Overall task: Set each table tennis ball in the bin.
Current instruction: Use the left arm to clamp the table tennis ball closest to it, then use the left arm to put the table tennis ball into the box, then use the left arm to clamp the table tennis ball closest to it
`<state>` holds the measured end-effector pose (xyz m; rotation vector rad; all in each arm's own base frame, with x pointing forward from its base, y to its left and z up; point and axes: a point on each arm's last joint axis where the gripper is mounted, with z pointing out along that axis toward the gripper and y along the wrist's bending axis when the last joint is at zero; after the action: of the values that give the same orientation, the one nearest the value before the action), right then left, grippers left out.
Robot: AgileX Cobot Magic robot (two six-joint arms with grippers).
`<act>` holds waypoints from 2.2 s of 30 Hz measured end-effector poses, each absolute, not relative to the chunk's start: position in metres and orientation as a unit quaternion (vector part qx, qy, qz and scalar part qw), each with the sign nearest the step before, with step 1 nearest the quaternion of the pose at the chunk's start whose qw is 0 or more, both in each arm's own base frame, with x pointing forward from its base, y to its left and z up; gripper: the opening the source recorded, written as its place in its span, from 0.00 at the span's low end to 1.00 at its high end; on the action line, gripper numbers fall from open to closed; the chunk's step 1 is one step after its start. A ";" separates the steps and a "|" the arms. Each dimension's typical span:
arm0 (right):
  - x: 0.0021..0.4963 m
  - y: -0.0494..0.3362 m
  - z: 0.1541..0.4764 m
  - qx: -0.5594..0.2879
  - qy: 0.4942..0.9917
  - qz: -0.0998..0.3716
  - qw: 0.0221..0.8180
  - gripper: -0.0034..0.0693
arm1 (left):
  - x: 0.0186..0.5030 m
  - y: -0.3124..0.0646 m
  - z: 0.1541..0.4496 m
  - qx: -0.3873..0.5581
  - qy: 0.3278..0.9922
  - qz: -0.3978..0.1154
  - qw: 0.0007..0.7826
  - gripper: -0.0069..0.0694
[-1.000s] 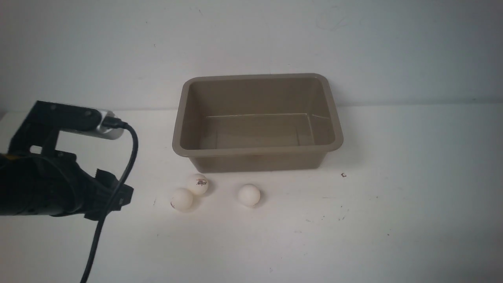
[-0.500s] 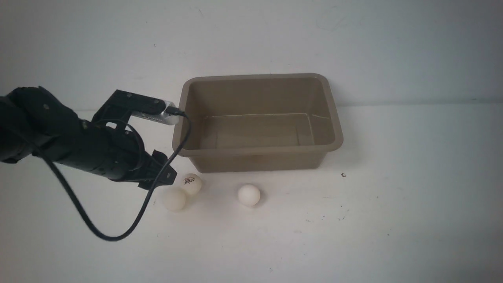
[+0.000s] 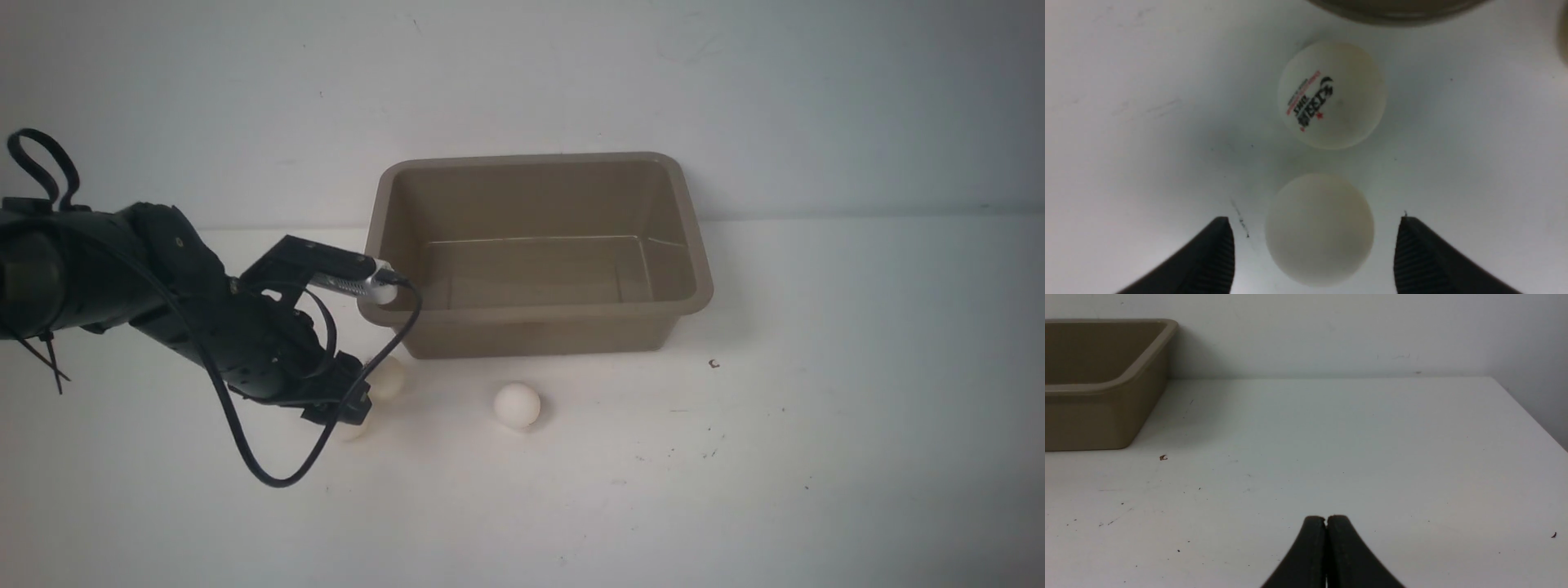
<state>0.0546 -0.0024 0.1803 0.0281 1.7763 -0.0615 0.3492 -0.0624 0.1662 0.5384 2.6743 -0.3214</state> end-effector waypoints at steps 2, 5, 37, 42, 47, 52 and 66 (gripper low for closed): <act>0.055 -0.002 0.180 0.013 0.776 -0.027 0.630 0.03 | 0.350 -0.062 0.161 0.190 0.957 -0.116 0.189 0.71; 0.055 -0.002 0.180 0.013 0.776 -0.027 0.630 0.03 | 0.351 -0.062 0.151 0.189 0.959 -0.116 0.177 0.71; 0.055 -0.002 0.180 0.013 0.776 -0.027 0.630 0.03 | 0.416 -0.126 0.288 0.210 0.911 -0.113 0.336 0.55; 0.055 -0.002 0.180 0.013 0.776 -0.027 0.630 0.03 | 0.462 -0.144 0.236 0.234 0.934 -0.125 0.240 0.55; 0.055 -0.002 0.180 0.013 0.776 -0.027 0.630 0.03 | 0.478 -0.150 0.212 0.245 0.941 -0.130 0.196 0.60; 0.055 -0.002 0.180 0.013 0.776 -0.027 0.630 0.03 | 0.483 -0.151 0.228 0.252 0.936 -0.131 0.209 0.89; 0.055 -0.002 0.180 0.013 0.776 -0.027 0.630 0.03 | 0.404 0.031 0.359 0.095 0.963 -0.042 0.250 0.80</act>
<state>0.0546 -0.0024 0.1803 0.0288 1.7763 -0.0609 0.4043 0.0305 0.3588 0.2585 2.6202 -0.1133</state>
